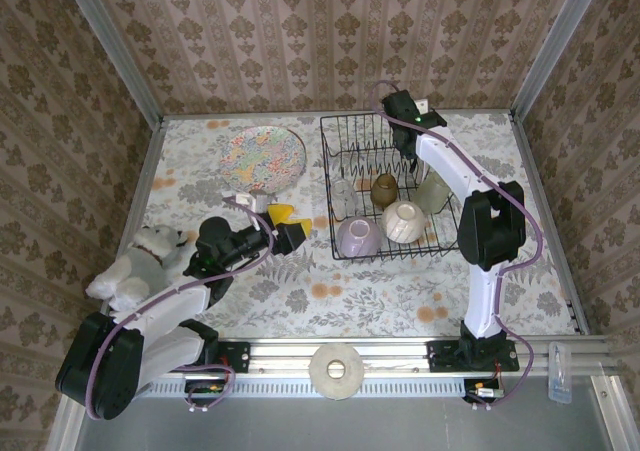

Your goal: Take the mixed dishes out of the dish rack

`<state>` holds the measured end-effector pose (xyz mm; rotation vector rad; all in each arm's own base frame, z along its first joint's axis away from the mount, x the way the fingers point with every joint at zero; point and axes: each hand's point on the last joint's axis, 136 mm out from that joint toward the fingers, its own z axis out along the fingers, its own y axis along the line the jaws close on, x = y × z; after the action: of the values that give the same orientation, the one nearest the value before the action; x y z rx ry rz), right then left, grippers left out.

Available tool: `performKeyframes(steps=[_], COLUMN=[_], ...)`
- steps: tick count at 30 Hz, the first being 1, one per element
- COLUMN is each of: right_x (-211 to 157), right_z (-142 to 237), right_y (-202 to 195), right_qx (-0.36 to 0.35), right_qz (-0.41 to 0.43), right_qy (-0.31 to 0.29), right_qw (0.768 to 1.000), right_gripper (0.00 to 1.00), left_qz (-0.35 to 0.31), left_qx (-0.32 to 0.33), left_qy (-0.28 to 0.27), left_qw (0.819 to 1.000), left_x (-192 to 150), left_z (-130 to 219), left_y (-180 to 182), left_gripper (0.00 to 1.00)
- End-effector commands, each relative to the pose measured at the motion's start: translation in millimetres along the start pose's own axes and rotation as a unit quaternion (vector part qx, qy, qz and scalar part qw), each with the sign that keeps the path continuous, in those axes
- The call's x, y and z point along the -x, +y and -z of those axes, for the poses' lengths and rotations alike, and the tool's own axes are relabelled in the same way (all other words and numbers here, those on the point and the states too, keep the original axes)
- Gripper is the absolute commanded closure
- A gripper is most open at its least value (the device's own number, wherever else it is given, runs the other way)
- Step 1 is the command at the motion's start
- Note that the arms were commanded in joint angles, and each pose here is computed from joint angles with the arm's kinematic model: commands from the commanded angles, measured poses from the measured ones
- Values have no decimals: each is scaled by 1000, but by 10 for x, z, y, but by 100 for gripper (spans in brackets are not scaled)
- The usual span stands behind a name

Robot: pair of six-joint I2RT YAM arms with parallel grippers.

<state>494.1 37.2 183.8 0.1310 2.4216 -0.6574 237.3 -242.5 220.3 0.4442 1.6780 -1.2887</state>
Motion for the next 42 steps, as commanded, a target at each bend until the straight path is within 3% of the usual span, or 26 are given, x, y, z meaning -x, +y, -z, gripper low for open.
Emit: performKeyframes(steps=[1, 6, 22, 34, 42], right_x=[53, 102, 308, 375, 370], right_z=[45, 171, 643, 1017, 1339], right_y=[-21, -103, -490, -652, -670], right_qx=[-15, -32, -101, -91, -40], right_qz=[-14, -29, -60, -75, -81], right_qy=[-13, -37, -118, -157, -182], right_qw=[1000, 998, 986, 981, 979], right_gripper=[93, 100, 100, 100, 100], left_qz=[-9, -9, -8, -5, 0], left_qx=[-25, -25, -22, -12, 0], left_qy=[-11, -12, -14, -8, -2], left_qw=[1000, 1000, 1000, 1000, 1000], left_x=[48, 54, 62, 38, 12], left_z=[20, 28, 35, 20, -1], left_y=[-132, -137, -138, -90, -28], left_gripper=[0, 0, 0, 0, 0])
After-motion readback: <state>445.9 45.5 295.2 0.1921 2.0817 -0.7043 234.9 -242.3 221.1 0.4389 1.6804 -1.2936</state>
